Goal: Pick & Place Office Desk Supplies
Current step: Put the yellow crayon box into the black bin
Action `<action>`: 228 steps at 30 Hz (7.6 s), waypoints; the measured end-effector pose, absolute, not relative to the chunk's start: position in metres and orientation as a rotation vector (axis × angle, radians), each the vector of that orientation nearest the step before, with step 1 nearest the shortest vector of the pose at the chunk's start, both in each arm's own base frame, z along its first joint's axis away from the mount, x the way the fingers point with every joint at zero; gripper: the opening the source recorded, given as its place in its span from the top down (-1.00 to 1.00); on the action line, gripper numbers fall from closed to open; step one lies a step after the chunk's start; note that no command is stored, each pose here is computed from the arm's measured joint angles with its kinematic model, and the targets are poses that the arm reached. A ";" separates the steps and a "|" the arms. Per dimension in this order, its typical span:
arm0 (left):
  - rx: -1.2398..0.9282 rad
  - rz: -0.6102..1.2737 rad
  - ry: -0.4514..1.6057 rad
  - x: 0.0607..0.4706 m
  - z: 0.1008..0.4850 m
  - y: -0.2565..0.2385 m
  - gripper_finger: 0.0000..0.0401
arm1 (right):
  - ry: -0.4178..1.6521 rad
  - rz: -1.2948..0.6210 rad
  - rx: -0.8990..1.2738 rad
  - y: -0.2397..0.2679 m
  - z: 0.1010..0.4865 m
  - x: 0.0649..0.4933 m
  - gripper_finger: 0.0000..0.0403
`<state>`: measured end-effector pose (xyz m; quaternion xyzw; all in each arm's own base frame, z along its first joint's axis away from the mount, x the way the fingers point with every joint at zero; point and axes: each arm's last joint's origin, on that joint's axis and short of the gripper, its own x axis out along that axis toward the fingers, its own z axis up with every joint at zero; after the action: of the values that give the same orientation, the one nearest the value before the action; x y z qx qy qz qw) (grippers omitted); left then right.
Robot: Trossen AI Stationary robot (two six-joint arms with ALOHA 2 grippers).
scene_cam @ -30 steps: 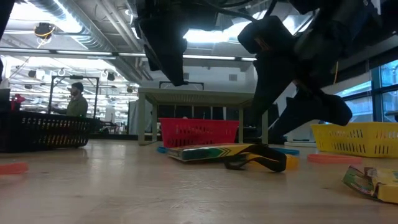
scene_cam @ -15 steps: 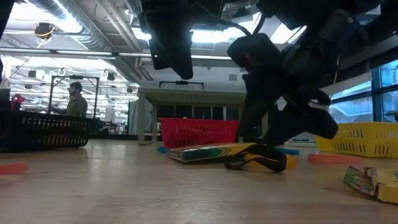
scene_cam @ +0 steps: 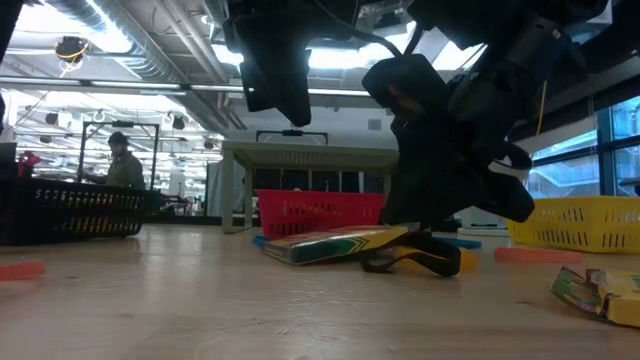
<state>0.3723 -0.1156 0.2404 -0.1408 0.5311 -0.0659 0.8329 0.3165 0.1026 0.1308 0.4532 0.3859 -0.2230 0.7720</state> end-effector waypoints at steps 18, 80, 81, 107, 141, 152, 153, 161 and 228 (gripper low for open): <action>-0.293 -0.100 1.225 0.364 0.236 -0.113 0.97 | 0.843 -0.403 0.979 0.108 0.140 0.316 0.99; -0.282 -0.729 0.190 0.430 0.317 -0.045 0.07 | 0.322 0.187 1.133 0.157 0.349 0.184 1.00; -0.263 -0.742 0.183 0.430 0.317 -0.047 0.07 | 0.308 0.183 1.122 0.156 0.352 0.184 1.00; -0.380 -0.926 0.182 0.427 0.326 -0.042 0.07 | 0.285 0.235 1.143 0.158 0.370 0.180 1.00; -0.361 -0.978 0.089 0.424 0.336 -0.067 0.87 | 0.187 0.198 1.077 0.130 0.374 0.206 1.00; -0.536 -0.945 0.182 0.424 0.336 -0.068 0.91 | 0.150 0.164 1.028 0.128 0.375 0.207 0.78; -0.575 -0.923 0.192 0.424 0.337 -0.069 0.91 | 0.141 0.154 1.011 0.128 0.375 0.207 0.71; -0.721 -0.618 0.313 0.396 0.361 -0.070 0.91 | 0.044 0.025 0.971 0.114 0.381 0.202 0.14; -1.209 0.779 0.910 0.139 0.182 -0.058 0.64 | 0.033 0.037 0.928 0.099 0.390 0.190 -0.01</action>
<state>0.1392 -0.0581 0.1825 -0.5341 0.4022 0.3440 0.6592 0.1903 0.0986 0.3897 0.4474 0.0158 0.0176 0.8940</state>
